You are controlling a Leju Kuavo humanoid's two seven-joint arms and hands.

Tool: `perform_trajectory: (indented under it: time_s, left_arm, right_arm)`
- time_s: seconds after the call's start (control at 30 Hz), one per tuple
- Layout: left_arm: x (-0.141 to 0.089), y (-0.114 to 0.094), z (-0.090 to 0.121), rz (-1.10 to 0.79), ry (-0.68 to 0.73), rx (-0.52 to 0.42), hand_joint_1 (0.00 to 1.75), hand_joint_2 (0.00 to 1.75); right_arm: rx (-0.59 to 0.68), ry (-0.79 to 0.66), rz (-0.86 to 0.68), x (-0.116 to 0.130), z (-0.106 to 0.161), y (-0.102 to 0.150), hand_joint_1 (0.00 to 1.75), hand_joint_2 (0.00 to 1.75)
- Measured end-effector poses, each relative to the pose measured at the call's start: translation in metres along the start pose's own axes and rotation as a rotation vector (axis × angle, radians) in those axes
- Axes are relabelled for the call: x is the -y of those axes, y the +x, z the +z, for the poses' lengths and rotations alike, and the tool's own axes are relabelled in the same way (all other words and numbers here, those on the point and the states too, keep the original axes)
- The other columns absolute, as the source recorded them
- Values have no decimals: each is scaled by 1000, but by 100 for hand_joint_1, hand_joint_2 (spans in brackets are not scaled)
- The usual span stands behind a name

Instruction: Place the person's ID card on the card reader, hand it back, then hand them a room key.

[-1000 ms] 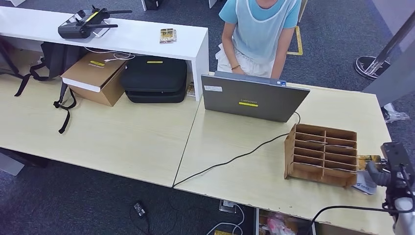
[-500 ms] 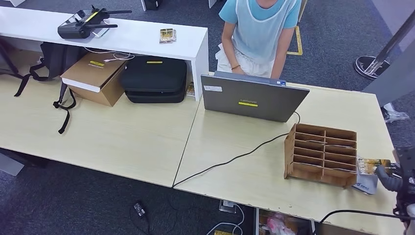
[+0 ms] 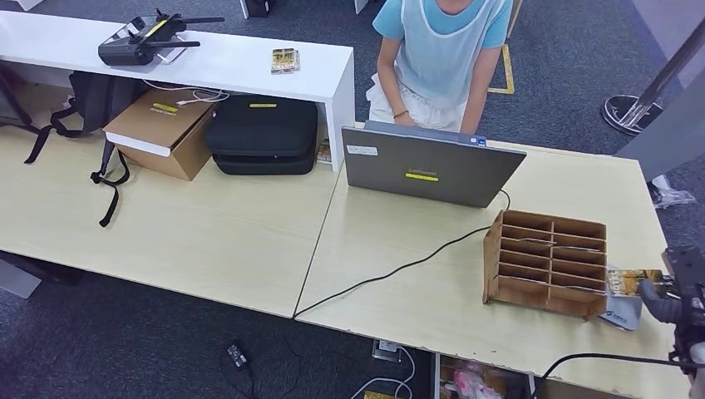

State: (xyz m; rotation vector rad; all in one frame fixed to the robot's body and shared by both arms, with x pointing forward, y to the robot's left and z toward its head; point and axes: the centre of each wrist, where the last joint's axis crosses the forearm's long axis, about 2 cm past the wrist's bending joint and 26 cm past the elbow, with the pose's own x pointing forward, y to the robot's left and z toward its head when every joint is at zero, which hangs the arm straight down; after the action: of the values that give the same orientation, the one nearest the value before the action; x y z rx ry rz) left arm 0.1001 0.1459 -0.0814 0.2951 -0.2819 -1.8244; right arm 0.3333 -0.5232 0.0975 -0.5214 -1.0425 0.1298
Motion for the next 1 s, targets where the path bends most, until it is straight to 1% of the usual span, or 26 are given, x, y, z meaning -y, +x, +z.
perform_trajectory:
  time_s: [0.13,0.3,0.47,0.6,0.8,0.9,1.0]
  left_arm:
    - [0,0,0,1,0,0,0,0]
    - [0,0,0,4,11,0,0,0]
    - [0,0,0,11,18,0,0,0]
    - [0,1,0,12,19,1,0,0]
    - [0,1,0,9,20,1,0,0]
    - [0,1,0,12,19,1,0,0]
    - [0,1,0,14,18,1,0,0]
  right_arm:
    - [-10,-25,31,2,0,1,175,175]
    - [-16,-99,93,4,-1,4,175,175]
    - [-2,-154,158,4,-2,7,175,175]
    - [23,-160,166,3,-2,10,175,175]
    - [149,-112,108,-4,-3,20,175,175]
    - [234,-97,75,-11,-4,32,175,175]
    - [304,-98,56,-19,-6,49,175,175]
